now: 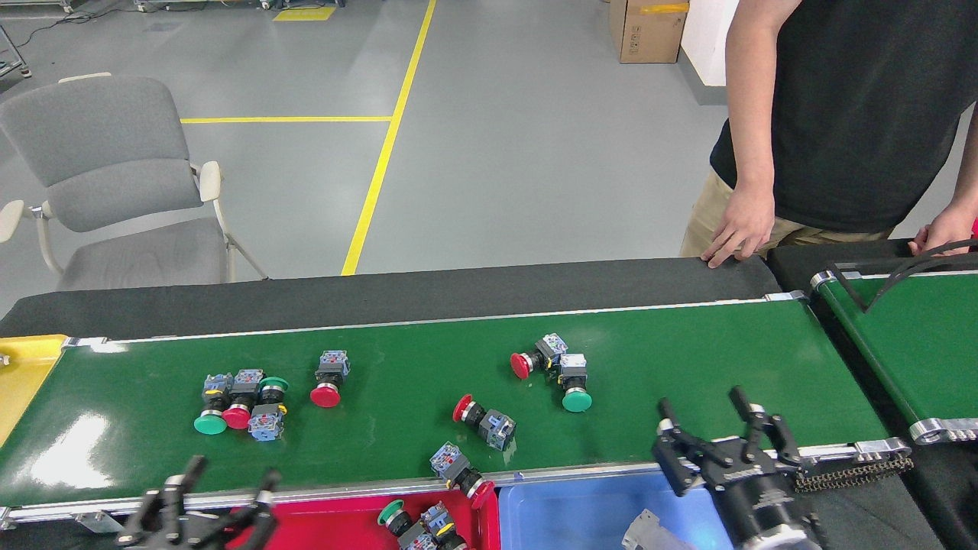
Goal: Pick switch part from conveyor to tray
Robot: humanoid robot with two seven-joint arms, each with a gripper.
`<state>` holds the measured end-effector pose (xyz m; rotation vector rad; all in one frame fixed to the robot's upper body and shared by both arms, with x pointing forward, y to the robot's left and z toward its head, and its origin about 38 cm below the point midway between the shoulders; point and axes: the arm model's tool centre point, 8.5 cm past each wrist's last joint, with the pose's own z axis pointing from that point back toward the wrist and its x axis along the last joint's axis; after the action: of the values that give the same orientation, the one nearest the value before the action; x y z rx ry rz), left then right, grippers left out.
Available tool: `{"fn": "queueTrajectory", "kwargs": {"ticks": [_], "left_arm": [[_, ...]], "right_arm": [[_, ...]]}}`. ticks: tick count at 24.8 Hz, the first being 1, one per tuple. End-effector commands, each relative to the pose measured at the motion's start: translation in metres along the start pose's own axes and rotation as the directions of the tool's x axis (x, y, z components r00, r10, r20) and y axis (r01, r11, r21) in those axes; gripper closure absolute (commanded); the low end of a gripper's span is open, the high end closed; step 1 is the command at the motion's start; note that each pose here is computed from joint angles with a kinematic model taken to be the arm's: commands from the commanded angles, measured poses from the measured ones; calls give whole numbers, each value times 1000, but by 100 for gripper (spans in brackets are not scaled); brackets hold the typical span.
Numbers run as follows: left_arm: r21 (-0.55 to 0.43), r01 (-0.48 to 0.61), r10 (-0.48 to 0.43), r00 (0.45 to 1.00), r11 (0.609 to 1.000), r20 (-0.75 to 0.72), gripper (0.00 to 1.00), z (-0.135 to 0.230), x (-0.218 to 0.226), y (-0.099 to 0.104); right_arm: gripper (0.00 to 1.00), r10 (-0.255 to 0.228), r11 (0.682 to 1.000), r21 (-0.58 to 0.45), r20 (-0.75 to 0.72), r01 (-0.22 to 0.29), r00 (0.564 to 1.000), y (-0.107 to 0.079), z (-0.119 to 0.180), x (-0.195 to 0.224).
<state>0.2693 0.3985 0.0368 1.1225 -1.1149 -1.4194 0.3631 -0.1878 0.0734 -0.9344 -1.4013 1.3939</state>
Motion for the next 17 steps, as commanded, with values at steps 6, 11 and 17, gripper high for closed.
{"fn": "queueTrajectory", "kwargs": {"ticks": [6,11,17], "left_arm": [[19,34,-34,999,999,4,0,-18,-24,14],[19,-4,5,1000,1000,-23,0,-55,-45,18],[-18,-1,2,1000,1000,19,0,-76,-52,17]], "right_arm": [[0,-25,998,64,50,22,998,6,-60,53],[0,-42,992,127,102,29,994,15,-99,92],[30,-42,987,159,128,21,991,24,-109,112]]}}
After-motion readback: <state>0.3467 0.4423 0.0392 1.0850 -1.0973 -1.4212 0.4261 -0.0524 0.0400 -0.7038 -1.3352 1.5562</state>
